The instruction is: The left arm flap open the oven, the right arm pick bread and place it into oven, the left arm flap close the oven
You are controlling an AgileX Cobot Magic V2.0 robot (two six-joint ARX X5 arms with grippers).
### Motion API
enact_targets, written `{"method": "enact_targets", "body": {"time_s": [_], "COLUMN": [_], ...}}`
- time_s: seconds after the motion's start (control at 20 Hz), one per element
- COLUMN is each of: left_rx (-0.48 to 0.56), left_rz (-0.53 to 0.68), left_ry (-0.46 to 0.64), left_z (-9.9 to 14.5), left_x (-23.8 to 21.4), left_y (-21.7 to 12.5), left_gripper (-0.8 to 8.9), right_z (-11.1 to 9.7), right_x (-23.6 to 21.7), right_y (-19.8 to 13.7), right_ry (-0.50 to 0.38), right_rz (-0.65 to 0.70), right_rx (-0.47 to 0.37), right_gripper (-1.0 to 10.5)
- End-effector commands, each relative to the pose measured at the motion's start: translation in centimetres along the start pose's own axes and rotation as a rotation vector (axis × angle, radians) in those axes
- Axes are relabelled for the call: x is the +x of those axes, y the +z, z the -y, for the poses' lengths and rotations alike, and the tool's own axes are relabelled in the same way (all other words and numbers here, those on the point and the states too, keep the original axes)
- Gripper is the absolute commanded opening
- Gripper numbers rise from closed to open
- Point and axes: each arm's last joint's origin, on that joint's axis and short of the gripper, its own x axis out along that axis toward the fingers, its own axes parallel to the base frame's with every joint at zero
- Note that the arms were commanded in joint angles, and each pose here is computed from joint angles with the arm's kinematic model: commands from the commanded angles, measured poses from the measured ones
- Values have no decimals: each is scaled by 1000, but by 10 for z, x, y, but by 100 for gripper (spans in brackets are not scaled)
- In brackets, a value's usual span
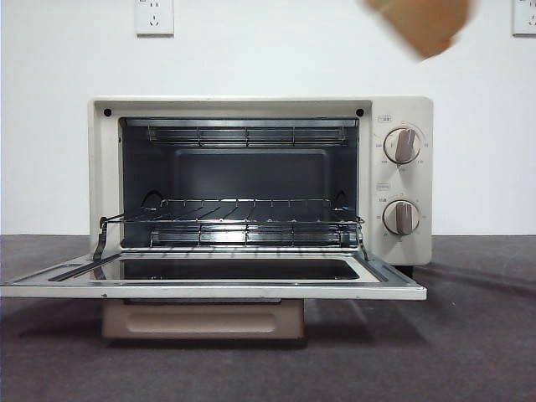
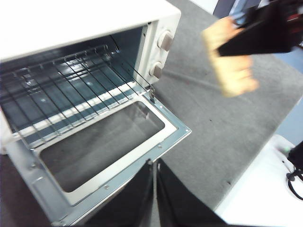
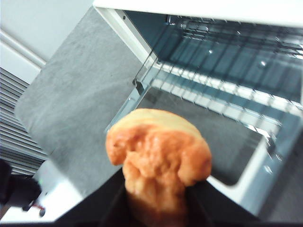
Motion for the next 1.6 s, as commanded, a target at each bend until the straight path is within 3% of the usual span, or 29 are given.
{"method": "enact_targets", "body": {"time_s": [0.05, 0.45, 0.7, 0.95, 1.25, 1.6], "left_rx": [4, 3, 0, -18, -30, -45], "left_rz": [36, 32, 30, 19, -6, -36], "left_ry": [0, 1, 1, 2, 6, 11], "left_z": [2, 3, 3, 3, 2, 2], "left_x": [-11, -22, -22, -22, -22, -22], "left_y": [1, -7, -7, -8, -11, -14], "left_gripper": [17, 19, 19, 19, 19, 19], "right_z": [-2, 12, 23, 32, 41, 46], "right_x": [24, 92, 121, 151, 169, 172], "right_y": [8, 10, 14, 17, 16, 15], "right_ry": [-13, -54, -110, -89, -113, -225], "right_rz": [4, -25, 52, 125, 174, 217], "right_rx": [5, 3, 17, 28, 46, 54], "right_gripper": [109, 109, 109, 109, 109, 109]}}
